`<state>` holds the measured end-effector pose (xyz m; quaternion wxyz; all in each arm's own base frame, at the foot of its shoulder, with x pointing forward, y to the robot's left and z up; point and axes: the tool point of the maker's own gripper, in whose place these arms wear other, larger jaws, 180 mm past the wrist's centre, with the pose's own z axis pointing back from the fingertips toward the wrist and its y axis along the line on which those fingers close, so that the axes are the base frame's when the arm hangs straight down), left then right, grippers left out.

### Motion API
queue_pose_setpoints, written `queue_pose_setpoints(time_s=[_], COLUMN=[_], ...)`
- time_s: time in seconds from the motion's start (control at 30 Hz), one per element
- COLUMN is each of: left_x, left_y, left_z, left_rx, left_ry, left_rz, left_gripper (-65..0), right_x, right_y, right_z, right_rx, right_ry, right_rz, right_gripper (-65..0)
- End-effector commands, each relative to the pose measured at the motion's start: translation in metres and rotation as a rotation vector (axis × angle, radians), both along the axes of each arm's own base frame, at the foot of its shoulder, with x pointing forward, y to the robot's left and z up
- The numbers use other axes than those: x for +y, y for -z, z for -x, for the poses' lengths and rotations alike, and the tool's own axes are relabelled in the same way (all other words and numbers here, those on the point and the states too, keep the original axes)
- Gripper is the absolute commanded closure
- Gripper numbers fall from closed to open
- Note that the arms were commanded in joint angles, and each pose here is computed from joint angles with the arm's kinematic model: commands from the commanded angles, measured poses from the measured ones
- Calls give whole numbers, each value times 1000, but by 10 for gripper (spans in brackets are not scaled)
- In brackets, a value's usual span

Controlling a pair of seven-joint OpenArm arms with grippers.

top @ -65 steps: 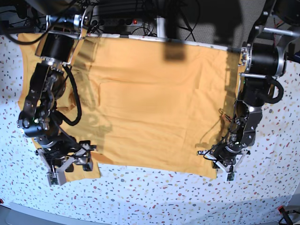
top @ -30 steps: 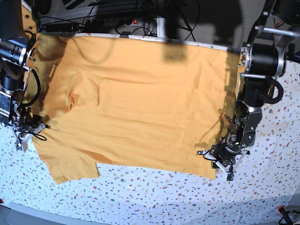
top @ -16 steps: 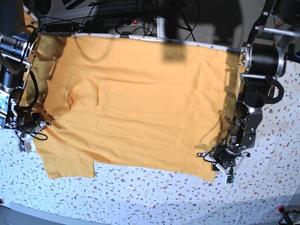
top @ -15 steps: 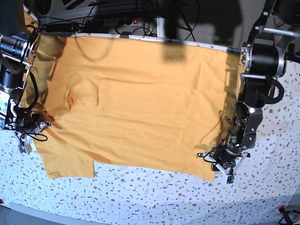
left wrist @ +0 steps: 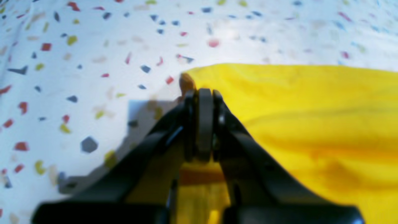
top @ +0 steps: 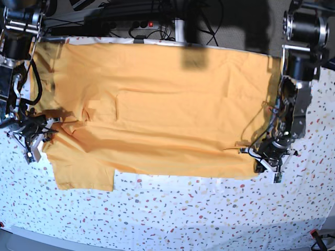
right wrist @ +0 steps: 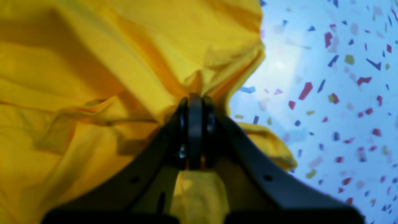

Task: Fold the T-shirt properly
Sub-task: 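Lift the hem with both grippers and fold it toward the collar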

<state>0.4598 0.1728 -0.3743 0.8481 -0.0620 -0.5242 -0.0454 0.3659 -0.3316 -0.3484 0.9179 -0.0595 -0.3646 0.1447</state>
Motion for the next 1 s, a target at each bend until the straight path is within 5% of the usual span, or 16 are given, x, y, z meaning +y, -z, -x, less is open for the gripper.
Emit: queue_pose_setpoints(time_s=[0.0,0.27,0.53,0.97], left_x=[2,-17,-15,-7], left_y=[-38,-69,-49,-30], left_z=[-15,12,31,41], left_rx=[-111,-158,-104,-20], left_ry=[9,87,109,113], left_rz=[-4,-44,-152,-244], left_gripper=[0,0,0,0], right_x=[-8,-27,-29,-57], right_y=[-28,-45,-21,-11], right_z=[-9,15,37,55], right_rx=[-74,-105,-24,76], right_ry=[-9,35,42,190], right_rz=[29,71,87,170], right_gripper=[0,0,0,0])
